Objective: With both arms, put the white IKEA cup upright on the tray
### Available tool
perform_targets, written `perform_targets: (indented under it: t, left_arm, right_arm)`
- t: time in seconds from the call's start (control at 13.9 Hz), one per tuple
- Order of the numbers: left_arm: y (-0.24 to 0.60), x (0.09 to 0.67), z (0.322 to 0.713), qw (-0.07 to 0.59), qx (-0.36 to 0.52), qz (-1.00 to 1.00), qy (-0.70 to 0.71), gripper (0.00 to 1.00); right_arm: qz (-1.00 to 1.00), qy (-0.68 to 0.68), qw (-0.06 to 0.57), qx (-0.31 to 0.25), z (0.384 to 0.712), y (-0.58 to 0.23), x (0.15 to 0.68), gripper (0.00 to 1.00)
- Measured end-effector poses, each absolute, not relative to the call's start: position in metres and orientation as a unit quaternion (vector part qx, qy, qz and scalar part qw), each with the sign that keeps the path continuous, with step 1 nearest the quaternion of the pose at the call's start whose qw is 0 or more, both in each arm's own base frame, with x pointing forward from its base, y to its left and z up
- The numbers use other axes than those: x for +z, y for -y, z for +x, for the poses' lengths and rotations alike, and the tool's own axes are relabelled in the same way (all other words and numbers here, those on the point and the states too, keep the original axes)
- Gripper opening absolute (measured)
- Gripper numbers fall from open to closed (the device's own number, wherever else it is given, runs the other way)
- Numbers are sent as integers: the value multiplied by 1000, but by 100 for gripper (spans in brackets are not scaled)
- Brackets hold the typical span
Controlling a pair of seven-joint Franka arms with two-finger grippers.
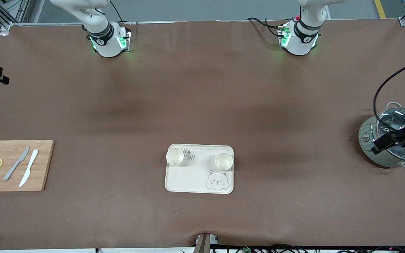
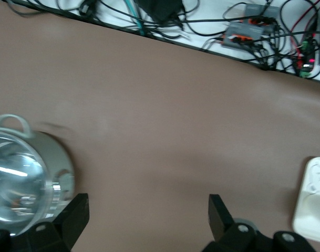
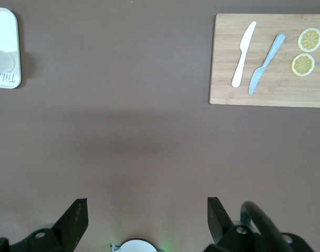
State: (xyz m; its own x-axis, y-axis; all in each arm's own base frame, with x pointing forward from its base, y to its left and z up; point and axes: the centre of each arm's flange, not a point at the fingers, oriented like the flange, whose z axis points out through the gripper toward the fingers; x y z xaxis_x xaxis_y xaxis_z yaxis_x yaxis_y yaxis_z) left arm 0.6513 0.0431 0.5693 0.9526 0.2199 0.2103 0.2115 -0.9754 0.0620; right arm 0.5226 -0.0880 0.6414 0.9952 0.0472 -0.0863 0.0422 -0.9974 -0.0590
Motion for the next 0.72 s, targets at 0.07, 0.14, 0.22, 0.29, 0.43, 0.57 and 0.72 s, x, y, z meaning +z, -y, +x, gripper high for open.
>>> perform_targets:
  t: [0.07, 0.14, 0.22, 0.29, 0.43, 0.57, 0.72]
  left_arm:
    - [-59, 574, 646, 15, 106, 989, -101, 100]
    - [-68, 579, 641, 11, 102, 990, -93, 100]
    - [-75, 582, 637, 9, 99, 991, -85, 100]
    - [-80, 584, 634, 7, 95, 993, -76, 100]
    - [-92, 586, 627, 4, 80, 995, -65, 100]
    - [-103, 598, 618, 1, 77, 995, -68, 100]
    - [-106, 613, 608, 0, 70, 995, -69, 100]
  right_arm:
    - [-998, 14, 28, 48, 522, 83, 641, 100]
    - [-998, 4, 28, 55, 522, 78, 640, 100]
    - [-998, -1, 28, 61, 521, 75, 639, 100]
    - [-997, 0, 29, 66, 520, 70, 639, 100]
    - [-997, 10, 28, 69, 519, 56, 641, 100]
    - [-997, 15, 27, 66, 516, 49, 645, 100]
    - [-998, 16, 24, 61, 513, 48, 651, 100]
